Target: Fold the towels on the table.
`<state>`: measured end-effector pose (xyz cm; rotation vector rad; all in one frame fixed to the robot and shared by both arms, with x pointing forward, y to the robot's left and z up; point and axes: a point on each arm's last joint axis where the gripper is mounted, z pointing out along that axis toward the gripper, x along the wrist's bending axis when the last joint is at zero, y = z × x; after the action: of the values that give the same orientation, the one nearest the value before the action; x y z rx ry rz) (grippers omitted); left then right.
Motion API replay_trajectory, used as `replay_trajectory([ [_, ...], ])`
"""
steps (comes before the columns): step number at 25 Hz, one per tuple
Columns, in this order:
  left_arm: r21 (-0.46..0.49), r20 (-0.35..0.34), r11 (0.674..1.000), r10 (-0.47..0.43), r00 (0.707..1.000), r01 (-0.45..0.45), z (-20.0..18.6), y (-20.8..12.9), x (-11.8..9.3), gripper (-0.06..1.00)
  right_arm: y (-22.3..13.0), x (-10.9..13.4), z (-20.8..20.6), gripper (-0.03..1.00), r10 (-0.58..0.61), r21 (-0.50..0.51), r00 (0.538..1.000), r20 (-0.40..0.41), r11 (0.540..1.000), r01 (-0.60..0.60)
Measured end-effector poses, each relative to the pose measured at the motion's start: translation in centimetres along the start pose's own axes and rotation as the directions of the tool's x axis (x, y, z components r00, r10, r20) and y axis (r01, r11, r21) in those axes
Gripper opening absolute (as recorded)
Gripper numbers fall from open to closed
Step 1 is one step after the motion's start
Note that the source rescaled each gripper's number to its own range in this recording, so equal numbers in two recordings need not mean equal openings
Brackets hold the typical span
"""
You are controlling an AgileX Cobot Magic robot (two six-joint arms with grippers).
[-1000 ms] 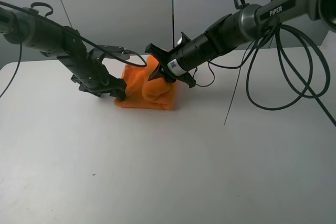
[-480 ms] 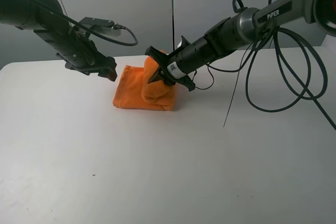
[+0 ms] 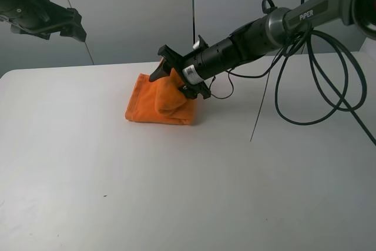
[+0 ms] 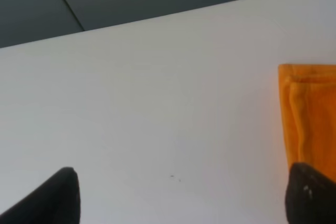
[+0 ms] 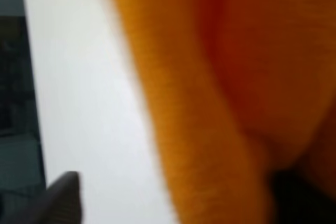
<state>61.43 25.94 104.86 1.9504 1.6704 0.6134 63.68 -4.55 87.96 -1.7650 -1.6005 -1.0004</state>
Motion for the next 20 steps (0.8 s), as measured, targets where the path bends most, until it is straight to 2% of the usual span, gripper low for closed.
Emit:
replay_trajectory([
  [1, -0.001, -0.005, 1.0, -0.007, 1.0, 0.007, -0.4, 0.0, 0.3, 1.0, -0.1, 0.5, -0.1, 0.93, -0.004, -0.003, 1.0, -0.016, 1.0, 0.004],
  [4, 0.007, -0.01, 1.0, -0.015, 1.0, 0.015, -1.0, 0.2, 0.6, 1.0, -0.5, 1.8, -0.1, 0.99, -0.02, 0.0, 0.999, -0.047, 1.0, 0.02],
  [13, 0.008, -0.01, 1.0, -0.016, 1.0, 0.016, -1.6, 0.7, 0.7, 1.0, -3.7, 5.5, 1.5, 1.0, -0.076, 0.067, 0.992, -0.102, 0.994, 0.083],
  [20, 0.047, -0.008, 0.999, -0.016, 1.0, 0.016, -1.6, 0.4, 0.7, 1.0, -3.7, 7.8, -0.6, 1.0, -0.167, 0.037, 0.979, -0.119, 0.984, 0.172],
])
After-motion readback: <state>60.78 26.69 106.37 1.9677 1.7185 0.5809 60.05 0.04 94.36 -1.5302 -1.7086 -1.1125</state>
